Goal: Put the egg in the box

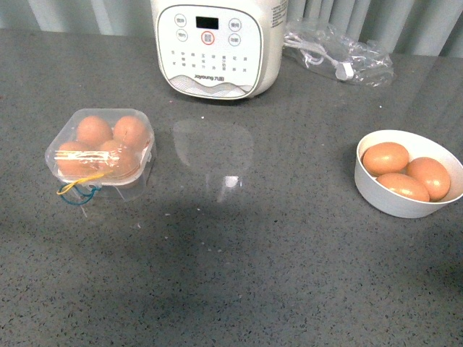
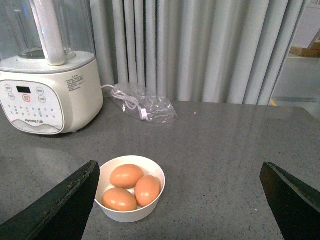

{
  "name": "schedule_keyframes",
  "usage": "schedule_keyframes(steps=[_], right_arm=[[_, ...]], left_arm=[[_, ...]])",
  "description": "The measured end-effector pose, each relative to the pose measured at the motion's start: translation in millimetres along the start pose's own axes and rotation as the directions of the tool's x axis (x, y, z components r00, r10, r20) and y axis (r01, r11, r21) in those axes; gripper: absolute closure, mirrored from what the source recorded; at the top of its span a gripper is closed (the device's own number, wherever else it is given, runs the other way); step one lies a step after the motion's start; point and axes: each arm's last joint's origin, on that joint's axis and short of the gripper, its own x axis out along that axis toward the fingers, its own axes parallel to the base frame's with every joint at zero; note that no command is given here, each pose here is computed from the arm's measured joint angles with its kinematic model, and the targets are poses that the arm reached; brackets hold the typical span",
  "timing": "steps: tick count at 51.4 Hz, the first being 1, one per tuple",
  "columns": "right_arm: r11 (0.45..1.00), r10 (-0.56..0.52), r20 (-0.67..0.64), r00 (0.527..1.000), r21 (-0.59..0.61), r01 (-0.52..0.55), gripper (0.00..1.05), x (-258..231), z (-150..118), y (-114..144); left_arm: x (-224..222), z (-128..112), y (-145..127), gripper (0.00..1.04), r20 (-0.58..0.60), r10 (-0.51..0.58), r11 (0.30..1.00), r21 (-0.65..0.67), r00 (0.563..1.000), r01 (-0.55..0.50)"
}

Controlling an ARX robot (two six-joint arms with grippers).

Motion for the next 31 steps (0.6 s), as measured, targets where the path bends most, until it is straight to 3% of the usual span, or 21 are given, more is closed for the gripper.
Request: schedule_keyframes(steps=[31], right_arm=[[1.000,0.000,0.000,1.000,0.000,0.000,0.07,0.0,0.0,0.0]], left_arm=[[-26.3,9.4,-0.2,1.01,0.031,-0.001,1.000,0.000,1.000,0.001]])
